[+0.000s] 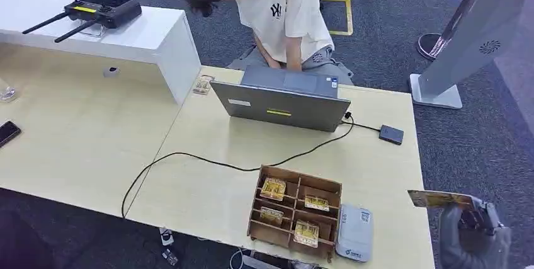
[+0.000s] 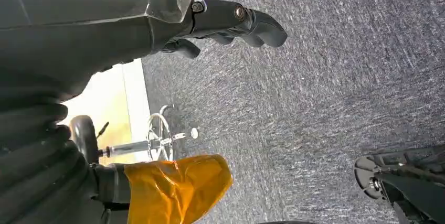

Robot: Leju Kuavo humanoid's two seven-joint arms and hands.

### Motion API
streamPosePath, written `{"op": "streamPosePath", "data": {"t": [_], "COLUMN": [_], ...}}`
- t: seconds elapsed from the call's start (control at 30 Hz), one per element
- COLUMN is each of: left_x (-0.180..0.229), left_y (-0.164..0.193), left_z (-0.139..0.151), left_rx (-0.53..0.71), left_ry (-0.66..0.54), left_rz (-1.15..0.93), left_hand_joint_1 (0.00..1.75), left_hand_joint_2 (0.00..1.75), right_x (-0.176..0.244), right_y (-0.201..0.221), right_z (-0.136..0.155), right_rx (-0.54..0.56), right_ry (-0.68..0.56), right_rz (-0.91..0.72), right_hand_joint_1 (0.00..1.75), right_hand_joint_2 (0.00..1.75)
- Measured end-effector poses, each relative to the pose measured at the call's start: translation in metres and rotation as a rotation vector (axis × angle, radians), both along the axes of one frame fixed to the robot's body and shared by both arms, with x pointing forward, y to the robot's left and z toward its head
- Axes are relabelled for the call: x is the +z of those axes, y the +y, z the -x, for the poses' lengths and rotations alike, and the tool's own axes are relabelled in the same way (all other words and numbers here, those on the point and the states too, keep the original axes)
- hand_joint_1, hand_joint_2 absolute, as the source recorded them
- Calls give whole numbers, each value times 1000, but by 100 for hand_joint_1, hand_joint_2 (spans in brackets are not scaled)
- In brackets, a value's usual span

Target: Pass the card to the sensor for recognition and then transmit it.

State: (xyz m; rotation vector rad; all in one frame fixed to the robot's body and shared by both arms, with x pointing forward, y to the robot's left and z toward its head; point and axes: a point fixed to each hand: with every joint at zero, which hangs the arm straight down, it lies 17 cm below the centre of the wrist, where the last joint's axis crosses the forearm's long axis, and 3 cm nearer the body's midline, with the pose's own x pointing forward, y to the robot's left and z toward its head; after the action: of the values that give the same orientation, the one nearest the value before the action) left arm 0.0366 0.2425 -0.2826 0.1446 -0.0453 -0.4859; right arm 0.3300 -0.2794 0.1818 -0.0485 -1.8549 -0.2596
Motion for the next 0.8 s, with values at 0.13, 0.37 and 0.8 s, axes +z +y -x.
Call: {"op": "streamPosePath", "data": {"t": [0.13, 0.37, 0.8], "left_x": [0, 0, 0], "left_y": [1, 3, 5], "left_z": [0, 0, 0], "left_rx": [11, 29, 53], "left_ry": [-1, -1, -2], "left_rz": [-3, -5, -9], "left_hand_joint_1": [0, 0, 0], "left_hand_joint_2": [175, 175, 175], "right_x": [-14, -38, -67], "right_y": [0, -1, 14], "right_z": [4, 9, 12], "right_rx": [26, 45, 107], "right_ry": [53, 137, 221], "right_rz": [-11, -7, 4], "right_hand_joint_1": [175, 175, 175], "right_hand_joint_2": [175, 175, 175]}}
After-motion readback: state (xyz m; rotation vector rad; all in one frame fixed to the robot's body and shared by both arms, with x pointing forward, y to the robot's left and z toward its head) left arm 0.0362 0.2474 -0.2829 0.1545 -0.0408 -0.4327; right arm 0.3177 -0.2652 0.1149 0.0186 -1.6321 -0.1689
